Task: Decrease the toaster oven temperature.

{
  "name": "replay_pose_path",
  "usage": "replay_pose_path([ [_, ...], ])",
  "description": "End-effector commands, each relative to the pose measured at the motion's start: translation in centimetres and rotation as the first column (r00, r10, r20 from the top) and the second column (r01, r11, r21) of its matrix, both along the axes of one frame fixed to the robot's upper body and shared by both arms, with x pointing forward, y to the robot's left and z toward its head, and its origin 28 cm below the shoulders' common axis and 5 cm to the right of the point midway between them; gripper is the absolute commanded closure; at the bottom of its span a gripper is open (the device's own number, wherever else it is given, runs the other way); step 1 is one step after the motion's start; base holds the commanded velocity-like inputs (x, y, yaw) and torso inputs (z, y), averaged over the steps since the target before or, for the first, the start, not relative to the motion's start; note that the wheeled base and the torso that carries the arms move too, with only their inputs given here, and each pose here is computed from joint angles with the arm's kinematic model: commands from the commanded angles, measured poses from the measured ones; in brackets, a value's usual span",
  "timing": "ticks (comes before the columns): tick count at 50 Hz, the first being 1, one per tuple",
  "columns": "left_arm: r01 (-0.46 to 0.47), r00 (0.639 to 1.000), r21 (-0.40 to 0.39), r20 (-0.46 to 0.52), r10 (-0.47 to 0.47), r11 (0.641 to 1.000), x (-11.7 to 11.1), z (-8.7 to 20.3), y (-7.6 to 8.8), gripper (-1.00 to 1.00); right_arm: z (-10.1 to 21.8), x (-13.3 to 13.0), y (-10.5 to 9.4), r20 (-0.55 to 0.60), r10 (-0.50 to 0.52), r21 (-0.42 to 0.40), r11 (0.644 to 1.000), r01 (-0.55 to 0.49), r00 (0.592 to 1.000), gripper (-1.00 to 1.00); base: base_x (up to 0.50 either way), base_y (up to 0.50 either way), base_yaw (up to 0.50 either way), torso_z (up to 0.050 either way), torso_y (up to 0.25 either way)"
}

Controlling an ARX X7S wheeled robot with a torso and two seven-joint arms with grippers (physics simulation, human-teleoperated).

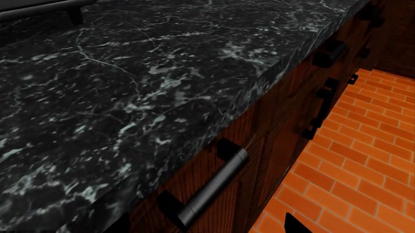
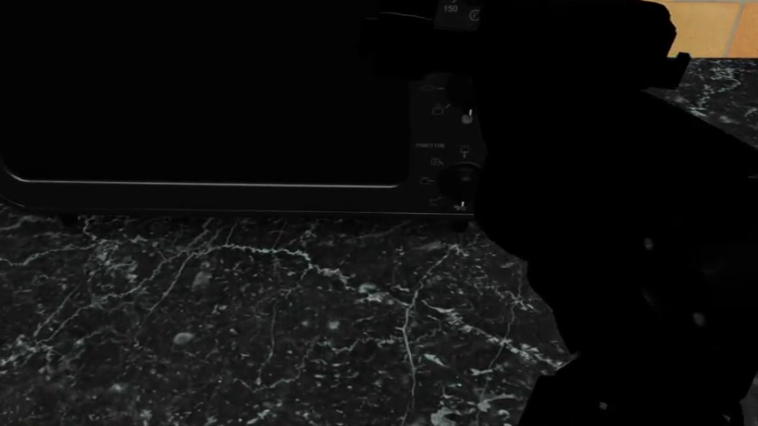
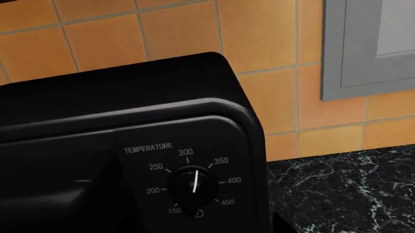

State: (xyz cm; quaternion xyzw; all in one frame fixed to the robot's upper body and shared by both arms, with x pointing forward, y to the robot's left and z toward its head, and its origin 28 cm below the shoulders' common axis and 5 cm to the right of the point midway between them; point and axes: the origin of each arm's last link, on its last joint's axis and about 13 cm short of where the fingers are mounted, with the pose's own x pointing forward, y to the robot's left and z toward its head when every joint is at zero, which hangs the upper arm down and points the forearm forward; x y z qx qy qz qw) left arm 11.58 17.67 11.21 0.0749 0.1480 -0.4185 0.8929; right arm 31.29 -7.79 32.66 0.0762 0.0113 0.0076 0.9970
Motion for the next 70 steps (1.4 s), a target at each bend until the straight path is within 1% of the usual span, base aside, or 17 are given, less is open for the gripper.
replay_pose_path([
  [1,-0.016,0.999,-0.037,0.027,0.017,0.999,0.5,0.2,-0.1,-1.00,0.9,0.8,0.5,0.003,0.042,0.047,0.998,-0.042,0.999,-1.00,0.00,0.00,0.00,0.000,0.000],
  [13,-0.020,1.000,-0.038,0.023,0.020,0.999,0.6,0.1,-0.1,-1.00,1.1,2.1,0.8,-0.020,0.073,0.056,0.996,-0.072,0.997,-1.00,0.00,0.00,0.00,0.000,0.000],
  [25,-0.024,0.999,-0.038,0.022,0.024,0.999,0.5,0.1,0.0,-1.00,1.2,3.1,0.6,-0.029,0.059,0.067,0.996,-0.057,0.998,-1.00,0.00,0.00,0.00,0.000,0.000],
  [59,-0.026,1.000,-0.033,0.013,0.027,0.999,0.6,0.0,0.1,-1.00,-0.4,4.3,0.4,-0.082,0.065,0.095,0.994,-0.057,0.995,-1.00,0.01,0.00,0.00,0.000,0.000],
  [60,-0.026,1.000,-0.033,0.012,0.026,0.999,0.6,-0.1,0.1,-1.00,-0.4,4.3,0.4,-0.084,0.050,0.094,0.995,-0.043,0.995,1.00,0.01,0.00,0.01,0.000,0.000],
  [66,-0.026,1.000,-0.036,0.012,0.026,0.999,0.6,-0.1,0.1,-1.00,-0.4,4.1,0.6,-0.080,0.021,0.046,0.999,-0.017,0.997,1.00,0.01,0.00,0.00,0.000,0.000],
  [70,-0.027,1.000,-0.036,0.012,0.027,0.999,0.5,-0.1,0.1,-1.00,-0.4,4.1,0.6,-0.079,0.012,0.032,0.999,-0.010,0.997,1.00,0.01,0.00,0.00,0.000,0.000],
])
